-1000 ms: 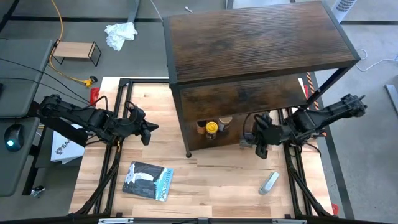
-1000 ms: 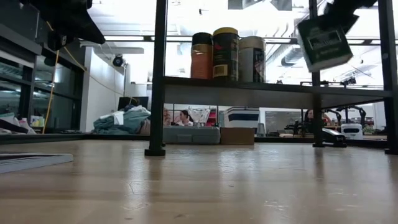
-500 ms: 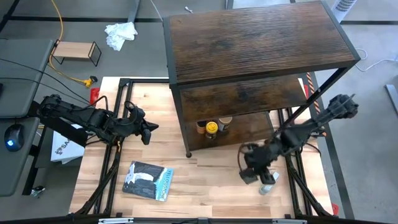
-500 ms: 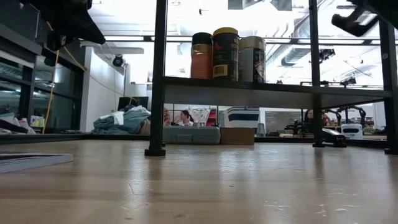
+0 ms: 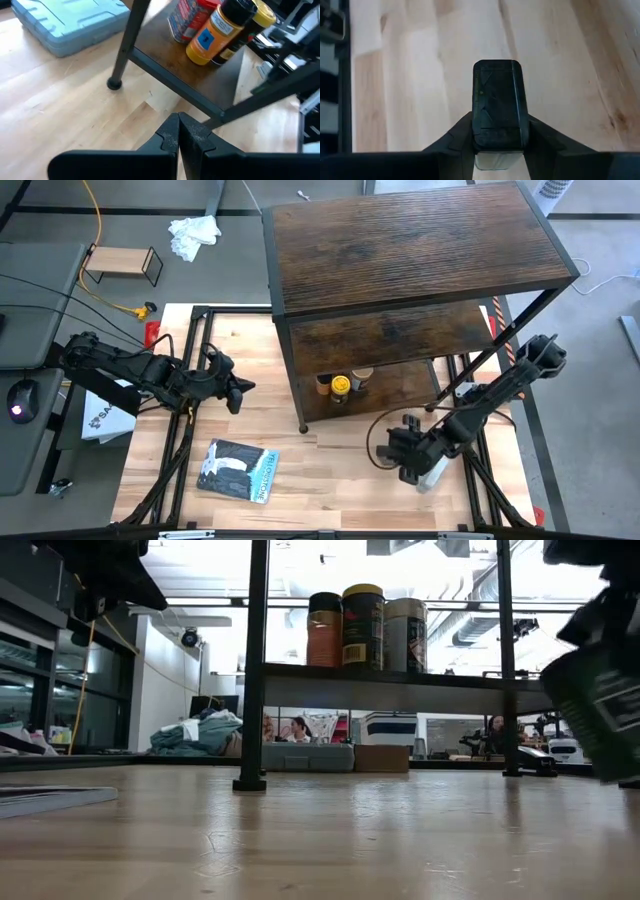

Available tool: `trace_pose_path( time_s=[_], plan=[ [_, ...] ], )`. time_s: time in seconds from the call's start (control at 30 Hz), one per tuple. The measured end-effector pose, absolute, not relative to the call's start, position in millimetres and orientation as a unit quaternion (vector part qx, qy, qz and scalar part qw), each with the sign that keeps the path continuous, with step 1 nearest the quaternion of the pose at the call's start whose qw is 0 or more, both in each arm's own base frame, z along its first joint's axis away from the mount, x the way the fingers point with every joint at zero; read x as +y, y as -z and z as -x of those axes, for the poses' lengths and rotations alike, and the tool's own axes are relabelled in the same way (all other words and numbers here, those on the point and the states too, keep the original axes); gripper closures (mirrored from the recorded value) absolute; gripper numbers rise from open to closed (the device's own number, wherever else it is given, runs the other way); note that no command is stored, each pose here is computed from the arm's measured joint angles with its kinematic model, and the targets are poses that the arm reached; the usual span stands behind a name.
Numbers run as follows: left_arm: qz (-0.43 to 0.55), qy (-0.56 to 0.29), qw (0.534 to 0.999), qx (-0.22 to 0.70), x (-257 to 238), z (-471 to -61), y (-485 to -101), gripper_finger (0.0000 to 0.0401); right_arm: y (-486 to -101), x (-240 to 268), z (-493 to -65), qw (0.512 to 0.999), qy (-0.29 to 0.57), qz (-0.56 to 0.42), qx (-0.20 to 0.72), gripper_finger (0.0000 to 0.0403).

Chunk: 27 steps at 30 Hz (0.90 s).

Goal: Shelf spices
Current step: Remove the black seasoning can from the shelf, then adjust the shelf

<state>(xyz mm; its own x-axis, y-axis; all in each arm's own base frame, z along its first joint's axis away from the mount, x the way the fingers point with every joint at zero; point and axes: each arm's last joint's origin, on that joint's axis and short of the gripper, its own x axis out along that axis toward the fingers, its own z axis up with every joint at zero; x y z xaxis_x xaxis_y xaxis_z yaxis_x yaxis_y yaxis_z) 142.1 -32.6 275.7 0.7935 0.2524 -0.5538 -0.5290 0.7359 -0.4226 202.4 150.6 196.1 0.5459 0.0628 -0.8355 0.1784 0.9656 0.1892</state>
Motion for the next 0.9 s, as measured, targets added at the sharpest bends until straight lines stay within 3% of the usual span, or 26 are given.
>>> trace_pose_path(
  time_s=[0.27, 0.47, 0.73, 0.83, 0.9],
  plan=[
    [0.310, -0.196, 0.895, 0.254, -34, -142, -275, 0.0400, -183, 136, -206, 0.856, 0.086, -0.194, 0.471, 0.0167],
    [0.299, -0.197, 0.899, 0.254, -34, -142, -275, 0.0400, -207, 141, -216, 0.854, 0.000, -0.155, 0.496, 0.0148],
    [0.273, -0.224, 0.905, 0.237, -32, -142, -275, 0.0400, -262, 134, -205, 0.821, 0.082, -0.081, 0.559, 0.0191],
    [0.267, -0.224, 0.906, 0.239, -32, -141, -275, 0.0400, -272, 132, -187, 0.772, 0.152, -0.104, 0.609, 0.0242],
    [0.258, -0.225, 0.908, 0.242, -31, -141, -275, 0.0400, -272, 130, -172, 0.727, 0.212, -0.124, 0.642, 0.0297]
  ],
)
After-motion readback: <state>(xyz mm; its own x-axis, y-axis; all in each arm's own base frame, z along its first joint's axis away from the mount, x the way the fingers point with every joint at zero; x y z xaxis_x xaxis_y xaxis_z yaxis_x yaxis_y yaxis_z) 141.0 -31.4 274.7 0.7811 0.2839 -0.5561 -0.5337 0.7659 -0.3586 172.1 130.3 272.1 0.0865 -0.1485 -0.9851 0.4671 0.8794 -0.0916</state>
